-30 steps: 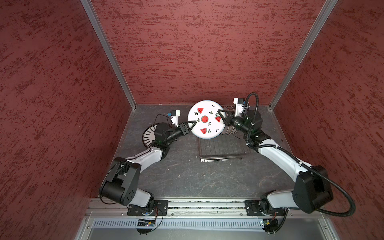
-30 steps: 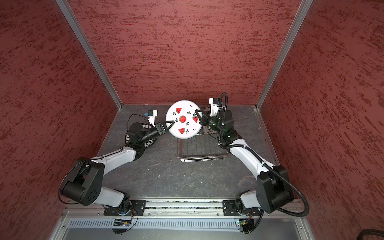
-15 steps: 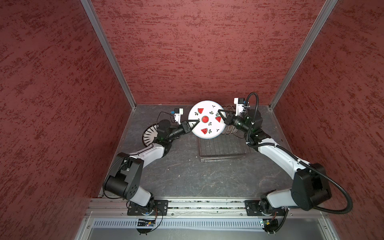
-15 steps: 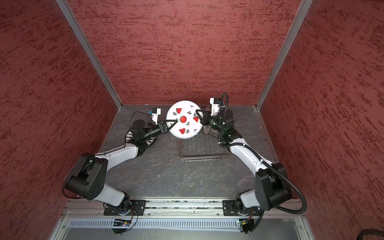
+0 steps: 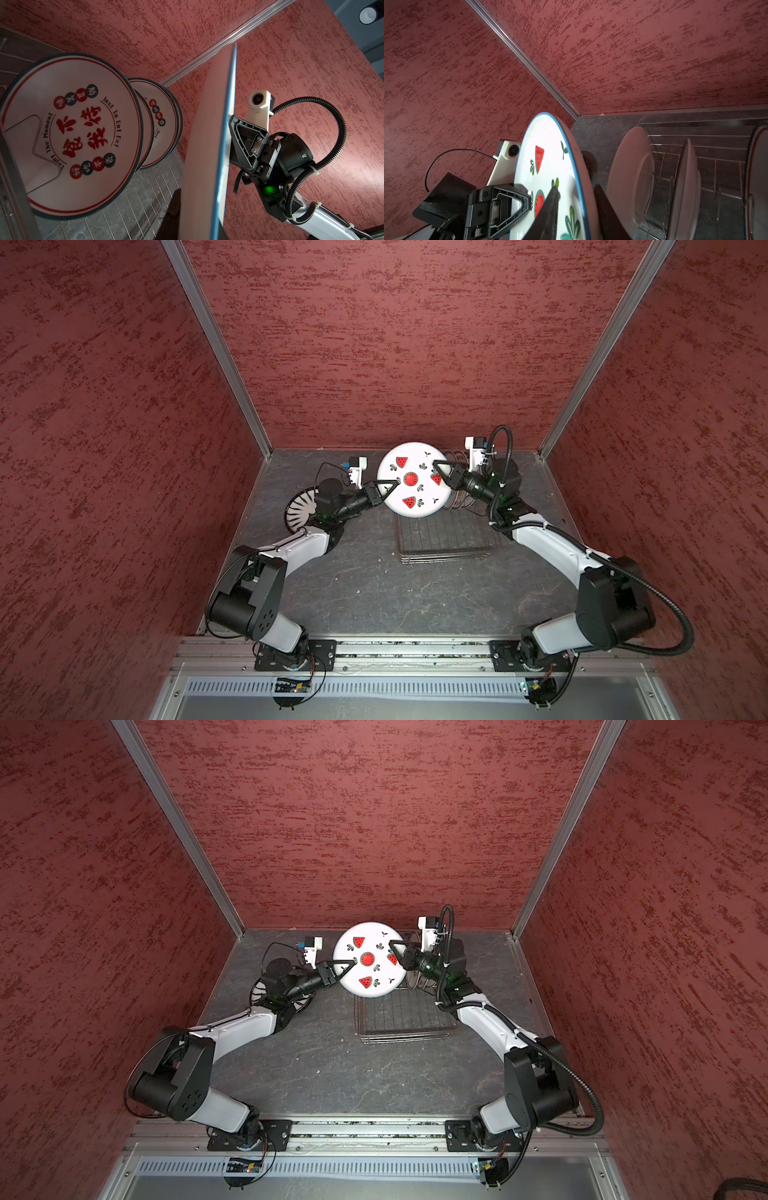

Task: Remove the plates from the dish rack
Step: 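Open the right gripper and carry the plate toward the stacked plates with the left gripper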

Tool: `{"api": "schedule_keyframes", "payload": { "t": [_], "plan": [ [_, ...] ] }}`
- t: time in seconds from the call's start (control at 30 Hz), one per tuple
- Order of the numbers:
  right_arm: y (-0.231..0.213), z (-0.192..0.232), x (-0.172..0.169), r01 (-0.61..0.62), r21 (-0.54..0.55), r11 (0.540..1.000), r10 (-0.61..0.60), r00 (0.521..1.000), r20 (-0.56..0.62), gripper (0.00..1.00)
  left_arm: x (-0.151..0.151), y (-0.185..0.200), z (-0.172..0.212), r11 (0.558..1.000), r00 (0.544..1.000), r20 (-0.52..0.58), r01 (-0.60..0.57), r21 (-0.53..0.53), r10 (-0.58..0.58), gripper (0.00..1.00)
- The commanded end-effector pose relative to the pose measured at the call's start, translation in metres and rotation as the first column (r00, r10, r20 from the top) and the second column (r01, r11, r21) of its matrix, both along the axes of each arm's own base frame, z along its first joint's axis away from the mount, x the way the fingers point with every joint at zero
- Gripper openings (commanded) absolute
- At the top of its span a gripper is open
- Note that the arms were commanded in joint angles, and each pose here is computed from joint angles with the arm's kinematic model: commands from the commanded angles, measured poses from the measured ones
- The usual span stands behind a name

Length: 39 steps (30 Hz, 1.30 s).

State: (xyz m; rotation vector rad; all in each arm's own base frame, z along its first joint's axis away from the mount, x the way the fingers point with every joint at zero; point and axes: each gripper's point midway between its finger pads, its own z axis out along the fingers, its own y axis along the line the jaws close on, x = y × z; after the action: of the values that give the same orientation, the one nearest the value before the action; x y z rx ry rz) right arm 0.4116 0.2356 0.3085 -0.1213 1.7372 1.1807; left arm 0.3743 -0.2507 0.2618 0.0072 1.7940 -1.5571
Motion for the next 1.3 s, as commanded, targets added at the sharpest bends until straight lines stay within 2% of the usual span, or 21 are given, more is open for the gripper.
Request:
{"api": "schedule_keyframes", "payload": {
  "t": [0.0, 0.07, 0.13, 0.27, 0.47, 0.77, 0.93, 1.27],
  "plan": [
    [0.017, 0.046, -0.018, -0.12, 0.038, 0.992, 0.113, 0.983, 0.147, 0.36, 0.005, 0.0, 0.004, 0.999, 0.999, 0.025, -0.034, 0.015, 0.033, 0.08],
    [0.017, 0.046, -0.019, -0.124, 0.033, 0.992, 0.118, 0.982, 0.149, 0.46, 0.007, 0.001, 0.003, 0.999, 0.999, 0.023, -0.038, 0.004, 0.037, 0.07],
    [0.017, 0.044, -0.02, -0.123, 0.024, 0.992, 0.119, 0.983, 0.142, 0.67, 0.007, 0.002, 0.005, 0.999, 0.999, 0.024, -0.04, -0.006, 0.04, 0.07],
    [0.016, 0.041, -0.019, -0.115, 0.003, 0.993, 0.114, 0.985, 0.131, 0.99, 0.01, 0.004, 0.007, 0.999, 0.998, 0.028, -0.052, -0.009, 0.052, 0.07],
    [0.015, 0.037, -0.016, -0.098, -0.012, 0.995, 0.099, 0.988, 0.116, 0.99, 0.013, 0.008, 0.011, 0.998, 0.998, 0.025, -0.055, -0.029, 0.056, 0.06],
    [0.008, 0.031, -0.01, -0.039, -0.032, 0.999, 0.043, 0.993, 0.113, 0.99, 0.014, 0.034, 0.016, 0.993, 0.994, 0.026, -0.107, -0.051, 0.109, 0.05],
    [0.002, 0.043, -0.016, -0.015, -0.029, 0.999, 0.02, 0.986, 0.164, 0.99, 0.012, 0.049, 0.018, 0.988, 0.989, 0.031, -0.144, -0.048, 0.145, 0.05],
    [0.009, 0.046, -0.025, -0.031, -0.072, 0.997, 0.047, 0.971, 0.234, 0.99, 0.022, 0.118, 0.0, 0.951, 0.953, -0.041, -0.301, -0.067, 0.299, 0.05]
  ]
}}
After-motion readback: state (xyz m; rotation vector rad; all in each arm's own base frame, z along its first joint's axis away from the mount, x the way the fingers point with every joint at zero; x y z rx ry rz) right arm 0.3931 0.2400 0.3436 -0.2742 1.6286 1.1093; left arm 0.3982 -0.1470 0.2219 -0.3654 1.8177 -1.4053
